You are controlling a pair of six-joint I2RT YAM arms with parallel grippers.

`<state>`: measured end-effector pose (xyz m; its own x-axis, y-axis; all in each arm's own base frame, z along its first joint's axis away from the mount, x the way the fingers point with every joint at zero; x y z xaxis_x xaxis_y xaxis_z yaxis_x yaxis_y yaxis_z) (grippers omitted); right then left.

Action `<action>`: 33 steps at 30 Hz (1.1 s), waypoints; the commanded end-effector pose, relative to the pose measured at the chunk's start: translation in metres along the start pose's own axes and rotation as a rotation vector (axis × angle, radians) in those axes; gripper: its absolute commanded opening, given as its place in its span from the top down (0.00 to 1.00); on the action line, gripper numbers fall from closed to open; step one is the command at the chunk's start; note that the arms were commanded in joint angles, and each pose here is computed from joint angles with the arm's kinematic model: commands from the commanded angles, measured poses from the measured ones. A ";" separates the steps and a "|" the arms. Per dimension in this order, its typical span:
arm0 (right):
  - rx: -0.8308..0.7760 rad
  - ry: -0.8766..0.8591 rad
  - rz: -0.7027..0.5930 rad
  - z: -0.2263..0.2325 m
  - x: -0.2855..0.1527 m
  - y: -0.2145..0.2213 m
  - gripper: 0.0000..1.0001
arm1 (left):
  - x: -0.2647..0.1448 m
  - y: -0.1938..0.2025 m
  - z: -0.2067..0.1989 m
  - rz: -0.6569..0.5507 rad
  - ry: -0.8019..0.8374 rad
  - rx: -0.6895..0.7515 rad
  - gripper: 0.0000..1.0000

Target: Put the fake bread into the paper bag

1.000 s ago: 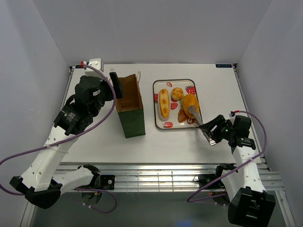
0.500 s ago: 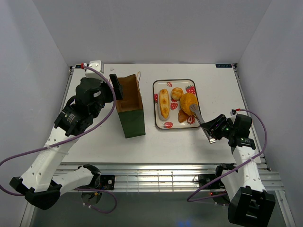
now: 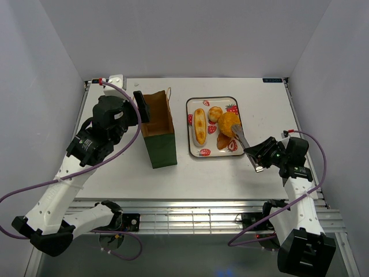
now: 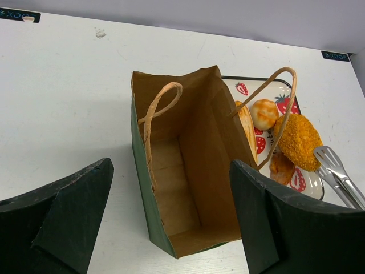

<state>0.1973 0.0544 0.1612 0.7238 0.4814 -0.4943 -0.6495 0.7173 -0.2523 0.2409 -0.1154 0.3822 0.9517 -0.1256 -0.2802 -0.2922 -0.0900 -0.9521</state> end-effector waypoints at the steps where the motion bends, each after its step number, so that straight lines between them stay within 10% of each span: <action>1: -0.085 -0.106 -0.046 0.034 -0.011 -0.018 0.92 | -0.007 -0.006 0.003 -0.025 -0.002 -0.020 0.07; 20: -0.090 -0.086 0.001 0.032 -0.008 -0.017 0.92 | -0.004 -0.004 0.001 -0.017 0.003 -0.024 0.07; 33: -0.090 -0.086 0.028 0.018 0.002 -0.014 0.73 | -0.006 -0.003 0.003 -0.024 -0.001 -0.022 0.07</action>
<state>0.2076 0.0548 0.1737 0.7081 0.5241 -0.4731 -0.6831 0.6780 -0.2714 0.2405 -0.1156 0.3828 0.9522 -0.1264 -0.2780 -0.2913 -0.1027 -0.9511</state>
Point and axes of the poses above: each gripper's point midway between its finger pads, its own x axis out along the fingers, its own z axis along the line the jaws close on, y = z × x, the point moved 6 cm from there along -x, back along the fingers, and after that the axes turned 5 degrees about x, right-handed, at the moved point
